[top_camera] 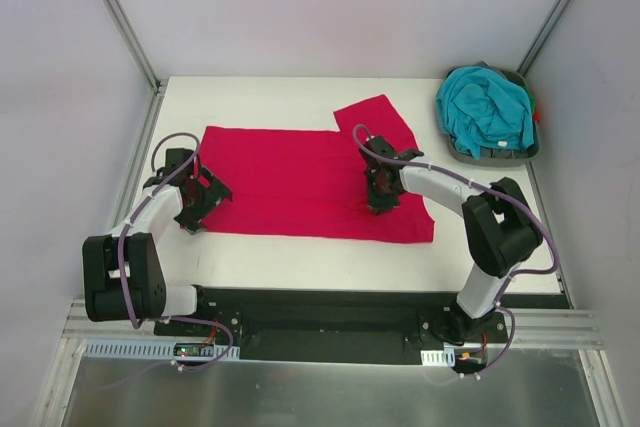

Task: Fold and stack the t-shirts
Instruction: Fold the flattened tshirt in 1/3 of the way

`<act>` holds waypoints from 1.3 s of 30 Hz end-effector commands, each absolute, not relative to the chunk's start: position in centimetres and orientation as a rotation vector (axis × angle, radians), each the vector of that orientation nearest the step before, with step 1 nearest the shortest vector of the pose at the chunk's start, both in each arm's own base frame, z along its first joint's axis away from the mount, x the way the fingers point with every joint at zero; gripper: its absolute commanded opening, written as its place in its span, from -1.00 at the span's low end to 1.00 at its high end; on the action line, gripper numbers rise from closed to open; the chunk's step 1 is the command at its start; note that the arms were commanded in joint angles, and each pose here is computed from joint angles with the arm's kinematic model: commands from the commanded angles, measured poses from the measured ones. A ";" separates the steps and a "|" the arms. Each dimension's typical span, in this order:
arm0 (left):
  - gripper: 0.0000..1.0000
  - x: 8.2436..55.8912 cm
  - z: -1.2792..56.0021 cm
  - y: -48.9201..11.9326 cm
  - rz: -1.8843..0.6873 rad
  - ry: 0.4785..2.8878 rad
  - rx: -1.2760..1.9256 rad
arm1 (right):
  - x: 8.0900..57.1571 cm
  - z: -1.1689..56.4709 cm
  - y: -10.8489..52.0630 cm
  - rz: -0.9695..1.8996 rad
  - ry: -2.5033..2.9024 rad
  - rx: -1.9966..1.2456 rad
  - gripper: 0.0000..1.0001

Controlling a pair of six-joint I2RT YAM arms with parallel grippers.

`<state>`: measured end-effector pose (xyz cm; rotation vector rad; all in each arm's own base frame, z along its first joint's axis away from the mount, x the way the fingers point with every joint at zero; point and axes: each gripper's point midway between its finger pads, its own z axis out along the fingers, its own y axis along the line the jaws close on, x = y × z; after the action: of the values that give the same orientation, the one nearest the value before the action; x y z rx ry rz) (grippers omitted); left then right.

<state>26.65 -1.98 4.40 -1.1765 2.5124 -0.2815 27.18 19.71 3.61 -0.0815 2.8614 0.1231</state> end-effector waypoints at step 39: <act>0.98 29.3 5.6 -1.0 -0.236 2.507 -1.092 | 39.8 6.3 24.4 -0.064 2.635 -0.937 -0.99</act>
<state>28.44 -1.37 4.65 -1.1186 2.5305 -0.2445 39.59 23.36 5.89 -0.7844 2.6671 -0.1289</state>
